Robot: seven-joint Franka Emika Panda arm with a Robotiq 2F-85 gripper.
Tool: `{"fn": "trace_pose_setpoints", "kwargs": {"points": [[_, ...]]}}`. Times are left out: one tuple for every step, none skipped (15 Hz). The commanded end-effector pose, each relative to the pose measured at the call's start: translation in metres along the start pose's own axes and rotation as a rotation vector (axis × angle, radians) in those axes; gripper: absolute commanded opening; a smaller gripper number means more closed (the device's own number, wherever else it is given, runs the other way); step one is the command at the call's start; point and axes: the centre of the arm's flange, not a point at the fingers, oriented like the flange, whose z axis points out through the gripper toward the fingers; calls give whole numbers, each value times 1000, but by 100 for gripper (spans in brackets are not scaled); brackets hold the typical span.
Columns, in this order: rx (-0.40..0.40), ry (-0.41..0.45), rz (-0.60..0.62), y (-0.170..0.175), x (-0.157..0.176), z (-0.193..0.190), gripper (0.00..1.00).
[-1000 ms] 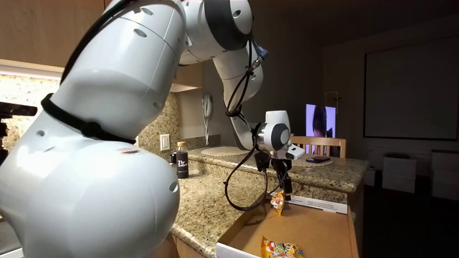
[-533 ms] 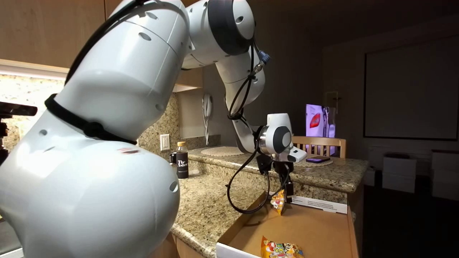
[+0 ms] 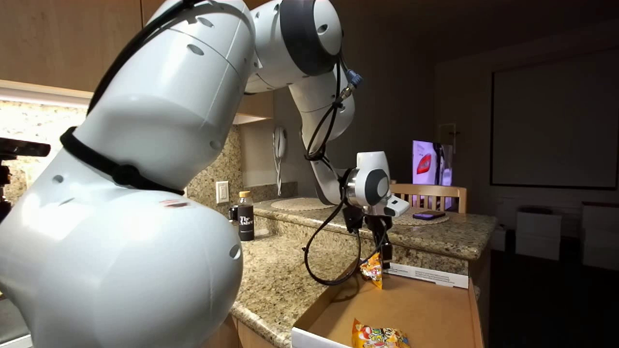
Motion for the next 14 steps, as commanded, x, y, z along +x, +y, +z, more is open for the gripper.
{"fn": "trace_pose_setpoints", "kwargs": {"points": [[22, 14, -8, 8, 2, -9, 92], [26, 14, -7, 10, 2, -10, 97], [29, 9, -8, 10, 1, -11, 99], [32, 5, -11, 10, -1, -12, 100], [35, 2, -16, 9, -4, -13, 100], [37, -3, -24, 7, -8, -14, 100], [40, -8, -31, 6, -11, -15, 100], [39, -15, -38, 4, -15, -16, 100], [37, -19, -40, 2, -18, -16, 100], [28, -26, -41, 1, -21, -15, 100], [26, -31, -46, 0, -24, -14, 100], [17, -32, -48, -1, -25, -12, 100], [12, -30, -48, -2, -26, -10, 75], [9, -32, -48, -2, -26, -10, 74]]}}
